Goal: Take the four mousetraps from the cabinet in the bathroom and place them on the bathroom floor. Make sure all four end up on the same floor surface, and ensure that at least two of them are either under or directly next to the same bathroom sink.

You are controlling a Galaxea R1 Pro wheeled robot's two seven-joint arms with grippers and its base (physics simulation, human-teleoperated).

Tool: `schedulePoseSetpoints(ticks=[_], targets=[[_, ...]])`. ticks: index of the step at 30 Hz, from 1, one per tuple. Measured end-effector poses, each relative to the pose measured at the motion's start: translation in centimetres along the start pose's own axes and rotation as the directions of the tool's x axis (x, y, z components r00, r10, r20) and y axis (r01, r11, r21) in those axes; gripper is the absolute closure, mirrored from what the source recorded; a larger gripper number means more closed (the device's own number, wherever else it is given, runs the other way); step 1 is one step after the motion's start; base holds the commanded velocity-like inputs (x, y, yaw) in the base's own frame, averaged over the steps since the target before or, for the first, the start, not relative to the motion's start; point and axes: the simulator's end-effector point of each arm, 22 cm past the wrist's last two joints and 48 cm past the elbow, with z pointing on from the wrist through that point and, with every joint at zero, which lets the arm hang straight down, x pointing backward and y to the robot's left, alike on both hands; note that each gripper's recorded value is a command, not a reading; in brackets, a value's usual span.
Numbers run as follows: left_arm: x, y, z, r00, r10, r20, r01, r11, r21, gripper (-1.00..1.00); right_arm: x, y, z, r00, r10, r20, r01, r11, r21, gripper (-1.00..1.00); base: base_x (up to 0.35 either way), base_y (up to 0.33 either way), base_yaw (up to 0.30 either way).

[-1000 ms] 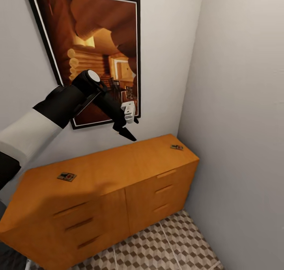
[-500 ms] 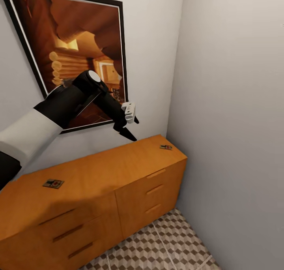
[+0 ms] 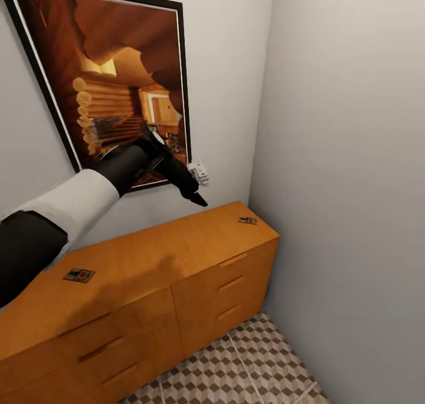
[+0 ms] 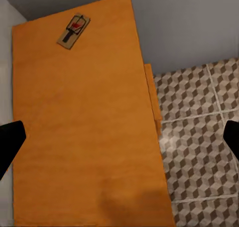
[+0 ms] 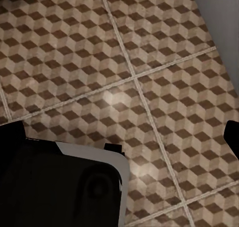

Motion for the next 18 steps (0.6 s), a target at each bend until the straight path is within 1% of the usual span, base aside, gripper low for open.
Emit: schedulePoseSetpoints(ticks=[1, 4, 8, 13, 16, 18], targets=[[0.8, 1.3, 1.9, 0.998, -0.049, -0.030, 0.047, 0.997, -0.064, -1.00, 0.0, 0.0, 0.0, 1.000, 0.000, 0.000, 0.000, 1.000, 0.000, -1.00, 0.000, 0.000, 0.000], [1.4, 1.8, 2.7, 0.996, -0.074, -0.045, 0.070, 0.993, -0.092, -1.00, 0.0, 0.0, 0.0, 1.000, 0.000, 0.000, 0.000, 1.000, 0.000, -1.00, 0.000, 0.000, 0.000], [1.6, 2.0, 3.0, 0.995, -0.087, -0.050, 0.081, 0.991, -0.104, -1.00, 0.0, 0.0, 0.0, 1.000, -0.001, 0.000, 0.001, 1.000, -0.001, -1.00, 0.000, 0.000, 0.000], [1.8, 2.0, 3.3, 0.995, -0.092, -0.050, 0.086, 0.990, -0.110, -1.00, 0.0, 0.0, 0.0, 1.000, -0.002, 0.000, 0.002, 1.000, -0.001, -1.00, 0.000, 0.000, 0.000], [2.1, 1.8, 3.8, 0.995, -0.086, -0.047, 0.081, 0.991, -0.106, -1.00, 0.0, 0.0, 0.0, 1.000, -0.002, 0.000, 0.002, 1.000, -0.001, -1.00, 0.000, 0.000, 0.000], [2.3, 1.4, 4.4, 0.996, -0.073, -0.043, 0.069, 0.993, -0.096, -1.00, 0.0, 0.0, 0.0, 1.000, -0.002, 0.000, 0.002, 1.000, -0.001, -1.00, 0.000, 0.000, 0.000]])
